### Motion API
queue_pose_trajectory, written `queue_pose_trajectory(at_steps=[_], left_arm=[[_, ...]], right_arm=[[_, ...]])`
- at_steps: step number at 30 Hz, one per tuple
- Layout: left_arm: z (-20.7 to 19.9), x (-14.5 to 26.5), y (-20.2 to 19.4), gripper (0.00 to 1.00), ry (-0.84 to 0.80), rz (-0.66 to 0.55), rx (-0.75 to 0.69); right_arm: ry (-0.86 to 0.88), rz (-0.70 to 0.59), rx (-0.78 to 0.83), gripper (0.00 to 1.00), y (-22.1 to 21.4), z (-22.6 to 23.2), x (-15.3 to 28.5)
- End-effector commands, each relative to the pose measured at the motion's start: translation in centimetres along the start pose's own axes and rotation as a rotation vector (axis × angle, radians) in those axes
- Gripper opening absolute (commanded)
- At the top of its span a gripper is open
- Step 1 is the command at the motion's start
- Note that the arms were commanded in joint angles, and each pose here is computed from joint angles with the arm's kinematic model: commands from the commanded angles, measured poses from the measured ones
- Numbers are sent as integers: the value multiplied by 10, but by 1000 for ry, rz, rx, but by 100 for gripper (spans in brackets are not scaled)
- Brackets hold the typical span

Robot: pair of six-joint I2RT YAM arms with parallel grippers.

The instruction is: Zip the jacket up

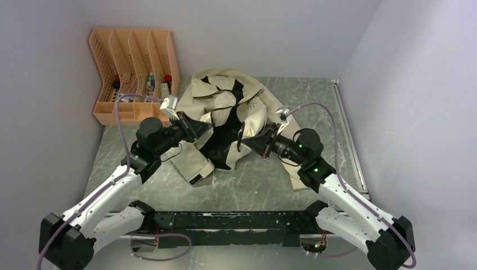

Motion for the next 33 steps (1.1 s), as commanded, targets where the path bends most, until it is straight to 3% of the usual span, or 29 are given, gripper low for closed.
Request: queue_pose_trajectory(at_steps=[1, 13, 33], left_arm=[[-29, 9, 14, 8, -207, -74, -21], [-46, 28, -4, 8, -454, -39, -45], [-51, 33, -18, 8, -602, 46, -71]], right_arm=[[193, -50, 19, 0, 13, 18, -7], [359, -61, -99, 0, 11, 26, -22], [471, -18, -200, 0, 1, 35, -35]])
Point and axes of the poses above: each gripper's point midway between its finger pads, its own x axis back along the fingers, its own z axis along the line the jaws close on, y = z × x, the point moved 6 cm from there along x, back along the fingers, and after that the axes turned 4 degrees about x, right-handed, at the moved point
